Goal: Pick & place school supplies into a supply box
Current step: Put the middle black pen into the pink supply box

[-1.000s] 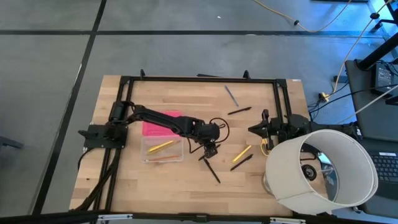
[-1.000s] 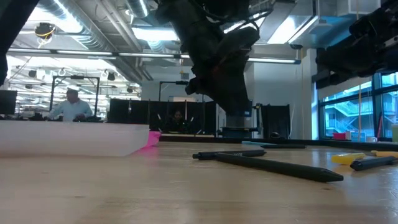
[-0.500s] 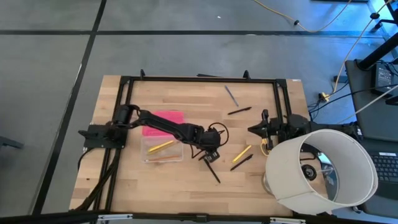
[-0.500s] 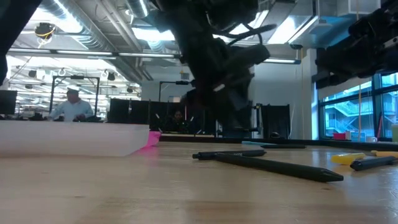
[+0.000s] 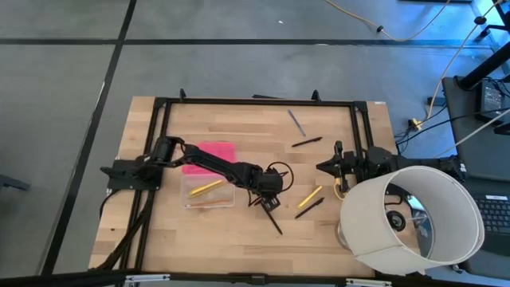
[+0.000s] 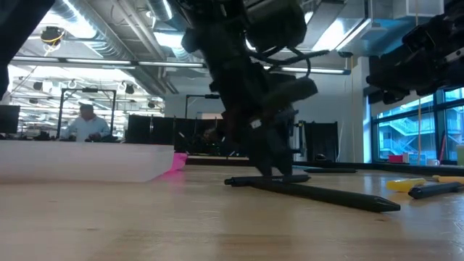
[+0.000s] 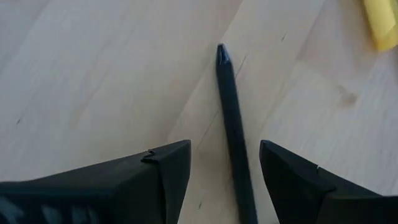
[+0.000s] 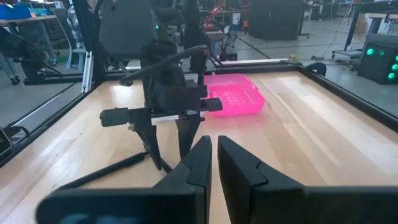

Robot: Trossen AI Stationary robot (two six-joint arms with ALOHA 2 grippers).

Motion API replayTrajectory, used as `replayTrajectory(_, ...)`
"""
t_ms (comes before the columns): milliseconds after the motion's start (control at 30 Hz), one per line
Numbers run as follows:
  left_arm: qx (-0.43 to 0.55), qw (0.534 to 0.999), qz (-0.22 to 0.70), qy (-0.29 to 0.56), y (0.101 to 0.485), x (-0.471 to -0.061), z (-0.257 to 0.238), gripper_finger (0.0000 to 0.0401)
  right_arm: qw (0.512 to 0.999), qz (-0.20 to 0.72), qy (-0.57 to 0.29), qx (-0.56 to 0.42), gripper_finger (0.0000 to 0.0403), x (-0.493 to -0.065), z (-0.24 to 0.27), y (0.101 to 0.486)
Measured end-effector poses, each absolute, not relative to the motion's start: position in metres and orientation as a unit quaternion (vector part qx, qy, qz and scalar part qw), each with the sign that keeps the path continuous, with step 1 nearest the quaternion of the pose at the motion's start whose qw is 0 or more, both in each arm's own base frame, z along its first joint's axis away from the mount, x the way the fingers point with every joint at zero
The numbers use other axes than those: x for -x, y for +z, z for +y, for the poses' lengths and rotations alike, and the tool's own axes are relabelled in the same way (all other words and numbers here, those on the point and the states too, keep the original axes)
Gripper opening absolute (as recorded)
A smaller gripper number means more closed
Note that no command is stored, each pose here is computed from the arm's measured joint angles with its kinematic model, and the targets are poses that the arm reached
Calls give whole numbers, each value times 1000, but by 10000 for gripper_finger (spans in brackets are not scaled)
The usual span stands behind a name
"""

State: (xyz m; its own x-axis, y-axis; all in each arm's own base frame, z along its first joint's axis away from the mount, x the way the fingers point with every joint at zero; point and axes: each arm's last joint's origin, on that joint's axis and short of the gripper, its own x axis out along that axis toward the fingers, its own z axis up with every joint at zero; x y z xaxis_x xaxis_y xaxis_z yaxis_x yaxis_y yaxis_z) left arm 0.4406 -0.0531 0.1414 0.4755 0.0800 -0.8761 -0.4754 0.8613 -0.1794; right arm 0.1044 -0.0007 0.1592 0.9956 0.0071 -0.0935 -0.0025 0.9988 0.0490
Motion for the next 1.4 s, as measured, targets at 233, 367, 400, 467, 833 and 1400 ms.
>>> replayTrajectory(233, 202, 830, 492, 165, 135, -442, -54, 182, 998, 55, 2, -24, 34, -105, -1, 158)
replayTrajectory(367, 204, 823, 505, 161, 129, -441, -54, 182, 998, 56, 2, -25, 34, -105, -1, 158)
replayTrajectory(400, 203, 822, 508, 161, 129, -441, -54, 182, 998, 56, 2, -25, 34, -105, -1, 158)
replayTrajectory(467, 202, 817, 515, 162, 125, -440, -54, 182, 998, 57, 2, -25, 34, -105, -1, 157)
replayTrajectory(833, 190, 814, 519, 177, 123, -438, -54, 137, 998, 57, 2, -24, 34, -105, -1, 157)
replayTrajectory(1400, 168, 789, 558, 194, 121, -429, -52, 34, 998, 57, 2, -25, 34, -105, -1, 157)
